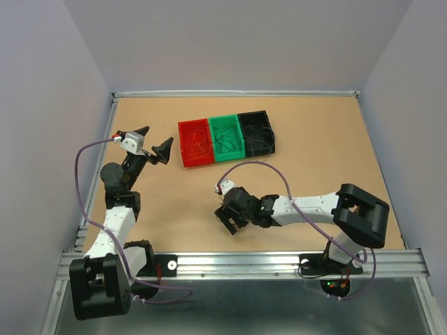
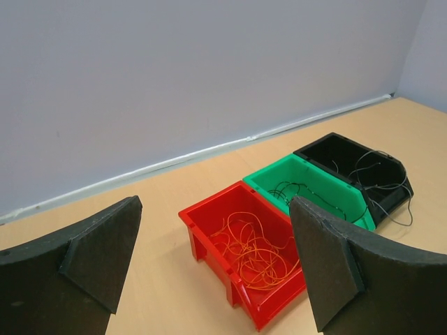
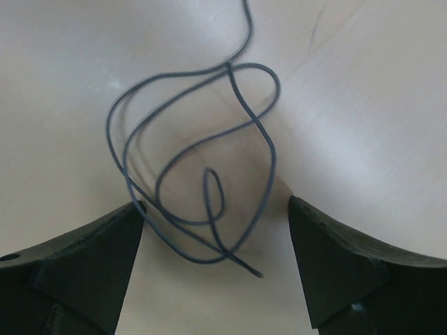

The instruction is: Untangle the cables

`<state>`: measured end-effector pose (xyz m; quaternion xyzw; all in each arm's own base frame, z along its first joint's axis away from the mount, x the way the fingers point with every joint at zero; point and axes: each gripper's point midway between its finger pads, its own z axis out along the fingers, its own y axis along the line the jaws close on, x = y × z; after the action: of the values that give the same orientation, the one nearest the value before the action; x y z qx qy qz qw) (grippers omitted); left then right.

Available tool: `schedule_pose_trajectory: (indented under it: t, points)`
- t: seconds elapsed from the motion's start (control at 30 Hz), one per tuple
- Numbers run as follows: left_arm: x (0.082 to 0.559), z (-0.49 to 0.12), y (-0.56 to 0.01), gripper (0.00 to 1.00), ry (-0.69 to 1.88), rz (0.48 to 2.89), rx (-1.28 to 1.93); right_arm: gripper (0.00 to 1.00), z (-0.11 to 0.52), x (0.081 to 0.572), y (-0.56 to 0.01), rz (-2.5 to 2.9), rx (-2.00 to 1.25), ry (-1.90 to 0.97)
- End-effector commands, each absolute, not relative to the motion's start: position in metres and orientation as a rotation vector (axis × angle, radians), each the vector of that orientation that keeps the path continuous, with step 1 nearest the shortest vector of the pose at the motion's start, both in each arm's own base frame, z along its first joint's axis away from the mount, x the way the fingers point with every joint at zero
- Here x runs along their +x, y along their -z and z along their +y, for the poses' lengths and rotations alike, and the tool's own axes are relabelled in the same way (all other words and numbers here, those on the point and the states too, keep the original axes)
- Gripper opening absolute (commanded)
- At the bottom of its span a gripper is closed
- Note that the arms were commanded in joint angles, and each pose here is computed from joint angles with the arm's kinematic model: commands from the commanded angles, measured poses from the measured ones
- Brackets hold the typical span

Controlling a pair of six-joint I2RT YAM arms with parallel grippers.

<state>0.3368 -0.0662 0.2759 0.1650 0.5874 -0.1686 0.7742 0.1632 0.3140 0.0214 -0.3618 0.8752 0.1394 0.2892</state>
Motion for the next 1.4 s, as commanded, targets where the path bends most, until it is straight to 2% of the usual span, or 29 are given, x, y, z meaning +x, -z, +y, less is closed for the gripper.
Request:
schedule_pose_trajectory:
  t: [0.0, 0.03, 0.07, 0.17, 0.2, 0.23, 0.27, 0.37, 0.53, 0.63, 0.77, 0.97, 1.07, 1.2, 1.27, 1.37]
  points:
    - [0.335, -0.070, -0.305, 0.99, 0.342, 1.182, 0.402, 0.90, 0.333, 0.163, -0.021, 2.344, -1.020, -0.347]
    - [0.336, -0.069, -0.303, 0.99, 0.342, 1.189, 0.398, 0.90, 0.334, 0.163, -0.019, 2.347, -1.030, -0.337]
    - [0.335, -0.069, -0.304, 0.99, 0.341, 1.186, 0.399, 0.84, 0.336, 0.163, -0.016, 2.343, -1.053, -0.325]
    - [0.336, -0.070, -0.305, 0.99, 0.341, 1.186, 0.400, 0.60, 0.343, 0.169, -0.020, 2.322, -1.055, -0.315]
    - [0.336, -0.070, -0.304, 0.99, 0.342, 1.187, 0.400, 0.50, 0.342, 0.170, -0.019, 2.319, -1.056, -0.300]
    - [0.336, -0.070, -0.304, 0.99, 0.342, 1.188, 0.402, 0.46, 0.344, 0.174, -0.022, 2.306, -1.046, -0.289]
    - [0.336, -0.070, -0.304, 0.99, 0.344, 1.188, 0.402, 0.31, 0.344, 0.176, -0.027, 2.287, -1.048, -0.287]
    - [0.336, -0.070, -0.304, 0.99, 0.342, 1.188, 0.402, 0.00, 0.342, 0.188, -0.044, 2.231, -0.983, -0.262]
    - [0.336, -0.071, -0.303, 0.99, 0.347, 1.189, 0.408, 0.01, 0.331, 0.200, -0.091, 2.099, -0.812, -0.310]
    - [0.337, -0.071, -0.302, 0.99, 0.348, 1.193, 0.410, 0.01, 0.301, 0.225, -0.116, 2.018, -0.593, -0.198]
    - [0.338, -0.072, -0.301, 0.99, 0.350, 1.197, 0.412, 0.01, 0.261, 0.269, -0.175, 1.885, -0.295, -0.217]
    - [0.341, -0.073, -0.297, 0.99, 0.354, 1.209, 0.415, 0.00, 0.224, 0.338, -0.226, 1.797, -0.159, -0.232]
    - [0.343, -0.073, -0.295, 0.99, 0.353, 1.214, 0.415, 0.01, 0.224, 0.366, -0.229, 1.808, -0.162, -0.218]
    - [0.343, -0.074, -0.295, 0.99, 0.353, 1.215, 0.419, 0.01, 0.208, 0.431, -0.234, 1.824, -0.102, -0.218]
    - [0.343, -0.074, -0.295, 0.99, 0.350, 1.214, 0.419, 0.01, 0.208, 0.459, -0.210, 1.873, -0.114, -0.231]
    - [0.343, -0.076, -0.292, 0.99, 0.358, 1.223, 0.419, 0.01, 0.215, 0.500, -0.205, 1.874, -0.104, -0.219]
